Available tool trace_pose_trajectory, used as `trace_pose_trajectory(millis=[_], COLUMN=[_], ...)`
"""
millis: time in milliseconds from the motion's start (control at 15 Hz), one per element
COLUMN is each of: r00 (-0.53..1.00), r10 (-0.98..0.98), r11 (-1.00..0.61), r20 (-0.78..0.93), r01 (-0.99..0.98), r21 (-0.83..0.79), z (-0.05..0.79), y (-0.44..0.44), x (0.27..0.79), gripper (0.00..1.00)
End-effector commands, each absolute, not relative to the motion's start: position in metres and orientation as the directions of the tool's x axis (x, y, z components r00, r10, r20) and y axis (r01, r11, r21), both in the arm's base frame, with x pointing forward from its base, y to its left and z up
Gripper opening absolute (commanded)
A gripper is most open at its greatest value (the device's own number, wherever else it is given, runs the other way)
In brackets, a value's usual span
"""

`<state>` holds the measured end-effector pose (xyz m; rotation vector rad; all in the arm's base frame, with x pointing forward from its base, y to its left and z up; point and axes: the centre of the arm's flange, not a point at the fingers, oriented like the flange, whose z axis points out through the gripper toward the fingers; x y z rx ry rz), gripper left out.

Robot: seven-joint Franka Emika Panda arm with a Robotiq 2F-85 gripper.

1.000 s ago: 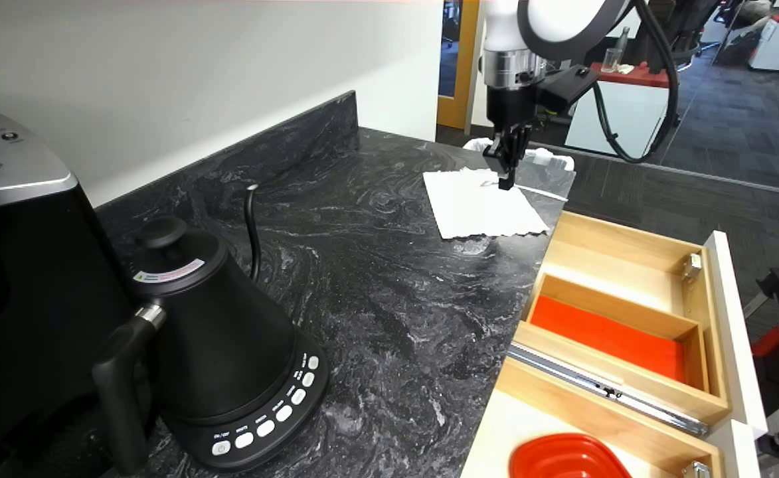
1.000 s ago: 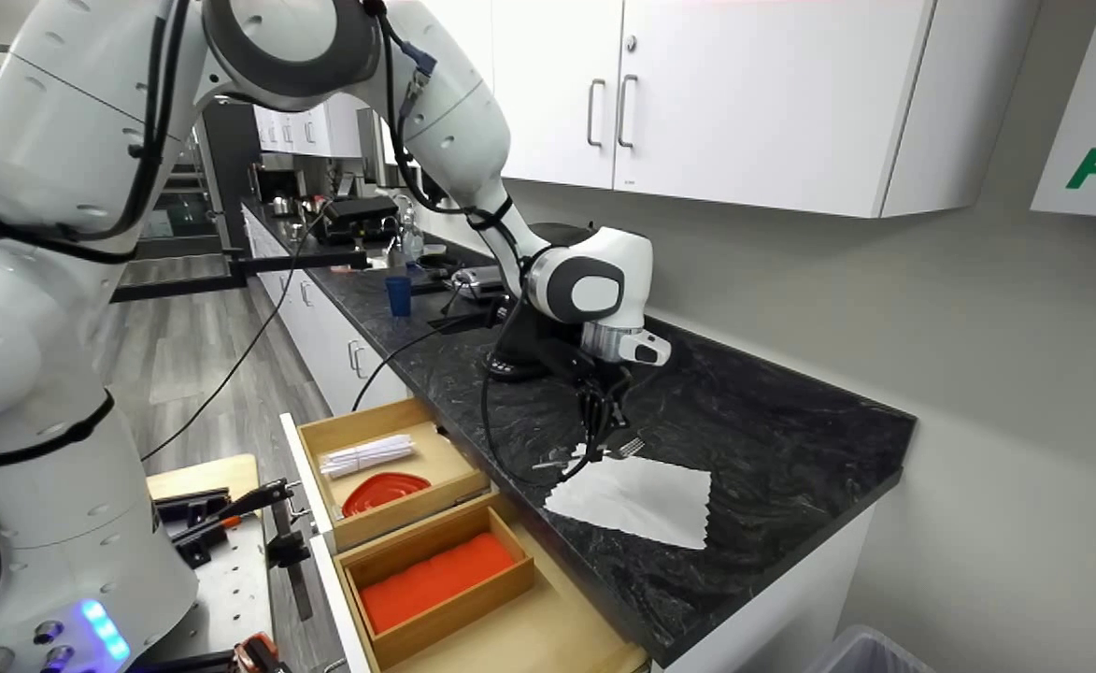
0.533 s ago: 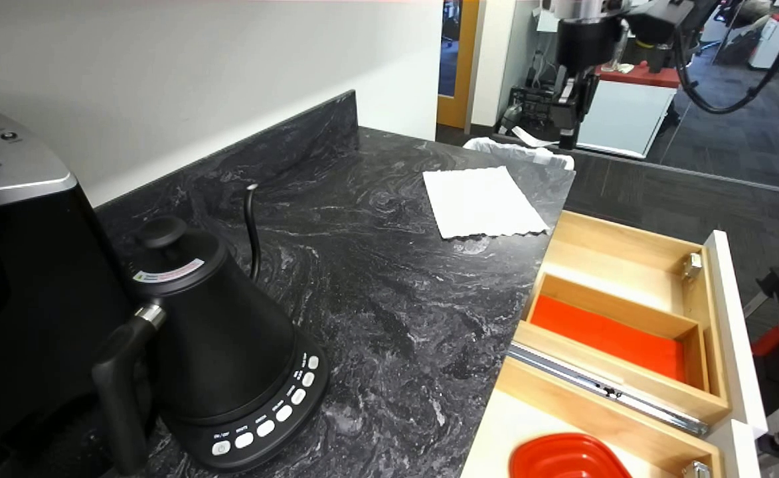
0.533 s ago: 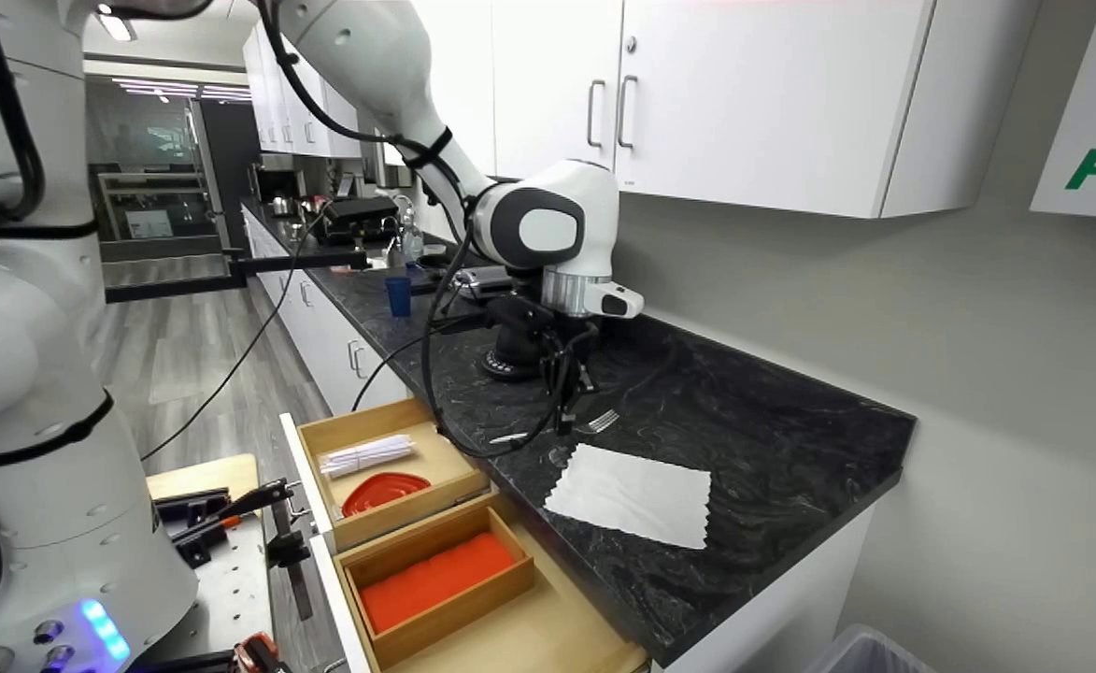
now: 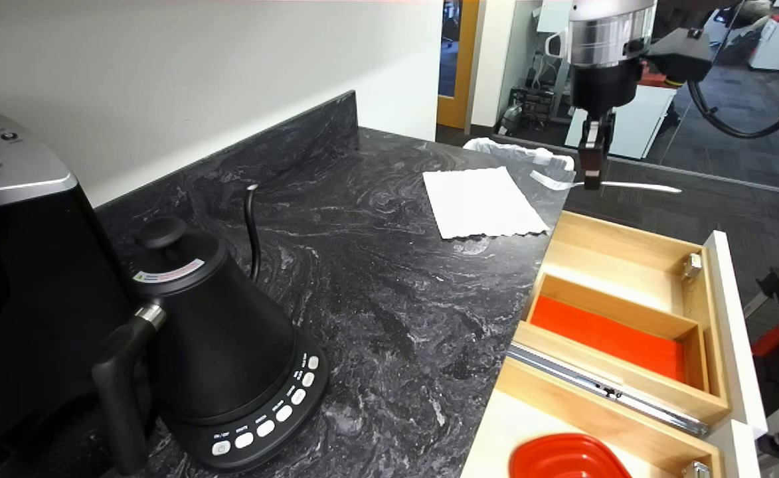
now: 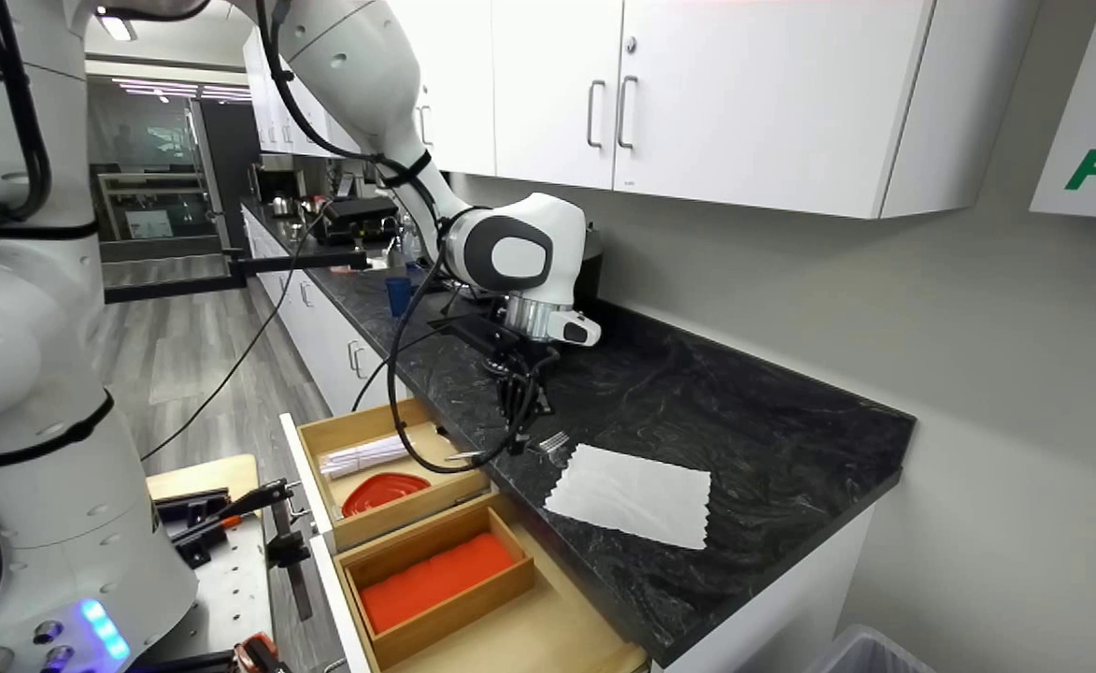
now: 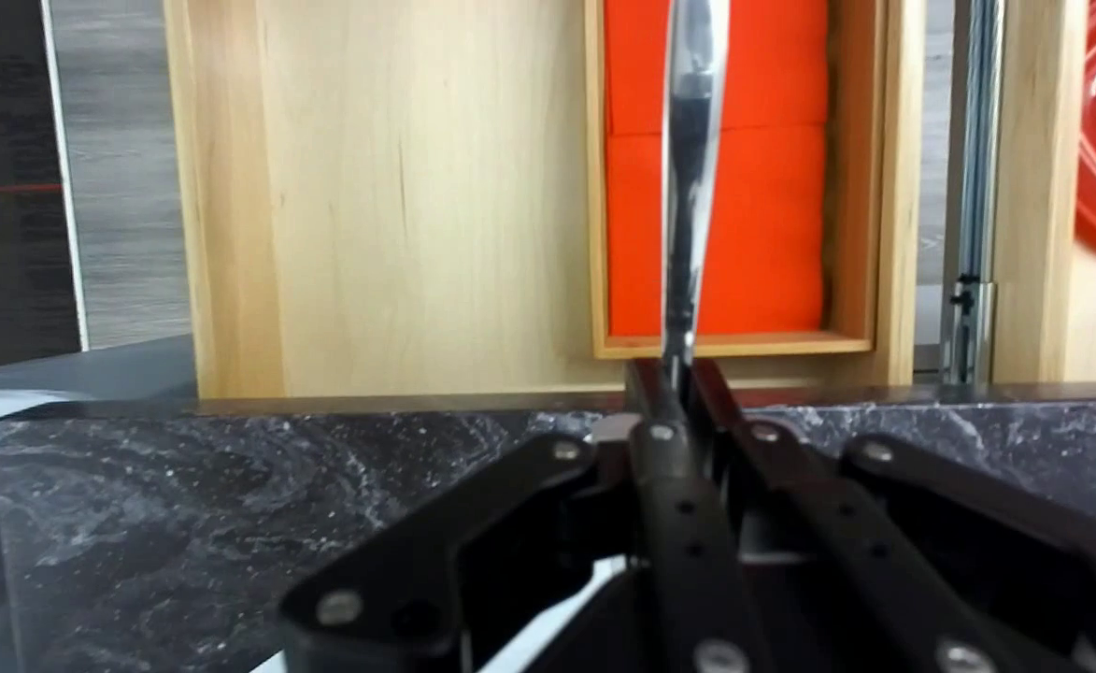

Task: Remove the fork from the counter and place it in the open drawer on the right

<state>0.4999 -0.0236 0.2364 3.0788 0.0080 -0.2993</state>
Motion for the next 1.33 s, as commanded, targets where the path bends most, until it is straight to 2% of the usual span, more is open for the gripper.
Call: trace_pose_trajectory(millis=[0, 800, 1267], r00=[0.968, 0.929, 0.95], r10=[0.056, 0.035, 0.091], r11=[-0.997, -0.997, -0.996], r20=[-0.243, -0.368, -0.3], r01=[0.069, 0.057, 0.091], r21=[0.042, 0.049, -0.011], z=[0.217, 0.184, 0.203], y=[-0.009, -0.009, -0.03], x=[0.498, 0.489, 0.47], gripper=[0.05, 0.05, 0.05])
